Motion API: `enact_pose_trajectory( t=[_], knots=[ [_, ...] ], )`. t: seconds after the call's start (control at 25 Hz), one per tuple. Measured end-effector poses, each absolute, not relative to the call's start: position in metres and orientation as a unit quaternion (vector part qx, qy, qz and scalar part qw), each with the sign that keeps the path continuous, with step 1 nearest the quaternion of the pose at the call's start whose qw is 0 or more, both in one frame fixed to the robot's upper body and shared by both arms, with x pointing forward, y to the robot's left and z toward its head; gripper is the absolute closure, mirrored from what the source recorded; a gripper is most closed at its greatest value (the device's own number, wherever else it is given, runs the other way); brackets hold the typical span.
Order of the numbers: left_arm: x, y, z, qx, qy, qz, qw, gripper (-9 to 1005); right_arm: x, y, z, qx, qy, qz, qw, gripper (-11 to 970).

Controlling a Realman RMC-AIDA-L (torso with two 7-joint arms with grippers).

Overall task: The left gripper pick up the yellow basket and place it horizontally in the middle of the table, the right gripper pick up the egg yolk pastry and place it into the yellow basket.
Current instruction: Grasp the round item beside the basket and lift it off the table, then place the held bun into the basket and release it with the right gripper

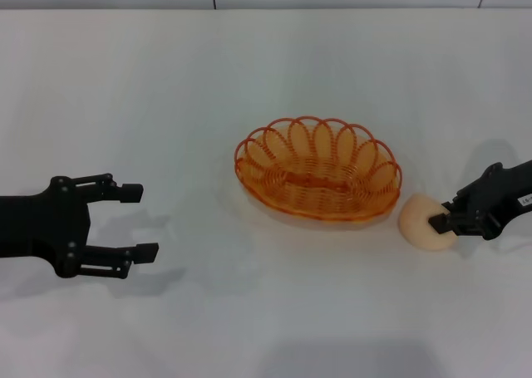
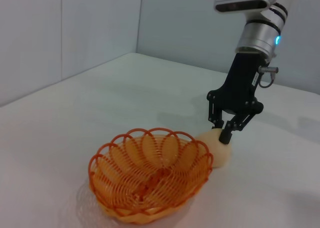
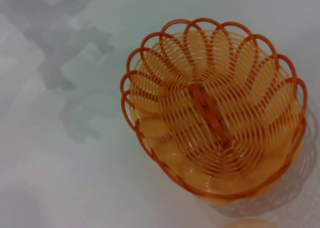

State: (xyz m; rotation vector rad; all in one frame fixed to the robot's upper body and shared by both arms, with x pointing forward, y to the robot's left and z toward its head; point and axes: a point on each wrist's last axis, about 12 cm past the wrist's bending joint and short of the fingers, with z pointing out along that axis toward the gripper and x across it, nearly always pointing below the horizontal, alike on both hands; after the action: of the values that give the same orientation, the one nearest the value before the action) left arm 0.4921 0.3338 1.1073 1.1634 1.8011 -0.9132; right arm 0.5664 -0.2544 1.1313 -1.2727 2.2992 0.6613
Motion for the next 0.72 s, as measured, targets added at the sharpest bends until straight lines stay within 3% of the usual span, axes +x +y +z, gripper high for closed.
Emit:
enact_pose_trajectory(
  t=[0.24, 0.72],
  knots=[
    [0.49, 0.335, 1.106, 0.457, 0.712, -0.361, 0.393, 116, 0.566, -0.256, 1.134, -0.461, 0.827, 0.238, 0.215, 847],
    [0.489, 0.336, 1.105, 0.458, 0.714, -0.359, 0.388, 116, 0.575, -0.273, 1.191, -0.461, 0.807, 0.245, 0.277, 896]
  ],
)
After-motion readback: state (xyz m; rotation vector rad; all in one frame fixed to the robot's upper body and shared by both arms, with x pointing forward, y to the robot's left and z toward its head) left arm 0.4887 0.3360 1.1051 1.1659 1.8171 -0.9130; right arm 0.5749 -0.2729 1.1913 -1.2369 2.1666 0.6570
